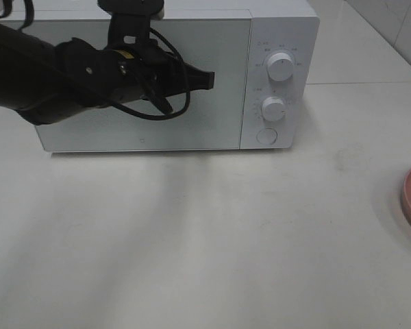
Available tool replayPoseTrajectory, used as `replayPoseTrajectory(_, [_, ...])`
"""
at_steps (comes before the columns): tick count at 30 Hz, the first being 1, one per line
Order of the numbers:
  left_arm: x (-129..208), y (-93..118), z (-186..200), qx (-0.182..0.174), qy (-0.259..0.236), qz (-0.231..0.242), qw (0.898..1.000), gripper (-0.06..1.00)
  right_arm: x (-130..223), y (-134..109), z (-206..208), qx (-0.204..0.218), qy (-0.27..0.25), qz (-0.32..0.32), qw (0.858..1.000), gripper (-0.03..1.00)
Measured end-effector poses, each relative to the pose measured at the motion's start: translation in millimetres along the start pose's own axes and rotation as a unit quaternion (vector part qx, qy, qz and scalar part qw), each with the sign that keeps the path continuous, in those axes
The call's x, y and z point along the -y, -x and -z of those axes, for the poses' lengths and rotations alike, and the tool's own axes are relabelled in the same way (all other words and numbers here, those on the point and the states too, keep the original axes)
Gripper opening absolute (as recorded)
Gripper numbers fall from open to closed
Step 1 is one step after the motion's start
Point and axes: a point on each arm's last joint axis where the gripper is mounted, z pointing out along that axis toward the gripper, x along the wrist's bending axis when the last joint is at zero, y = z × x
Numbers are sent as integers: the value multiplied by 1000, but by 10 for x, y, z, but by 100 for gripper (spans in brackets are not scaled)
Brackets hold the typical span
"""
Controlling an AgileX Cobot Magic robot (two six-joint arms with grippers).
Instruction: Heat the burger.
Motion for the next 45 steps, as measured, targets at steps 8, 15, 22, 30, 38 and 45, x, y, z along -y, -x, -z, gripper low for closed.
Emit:
replayPoseTrajectory(8, [194,23,462,61,-111,6,992,15,0,0,0,0,0,0,1000,74])
replayPoseTrajectory(15, [270,61,709,106,-173,-1,979,87,0,0,0,0,0,0,1000,74])
replayPoseTrajectory(22, [354,87,1040,184,-295,-133,928,97,0,0,0,0,0,0,1000,74])
replayPoseTrajectory(30, [334,-119,1249,119,-371,-125,912,97,0,0,0,0,0,0,1000,74])
replayPoseTrajectory(38, [360,-781,1373,8,-452,-19,892,97,0,0,0,0,0,0,1000,74])
replayPoseTrajectory(45, [381,-1249,1661,-61,-509,122,850,97,0,0,0,0,0,0,1000,74])
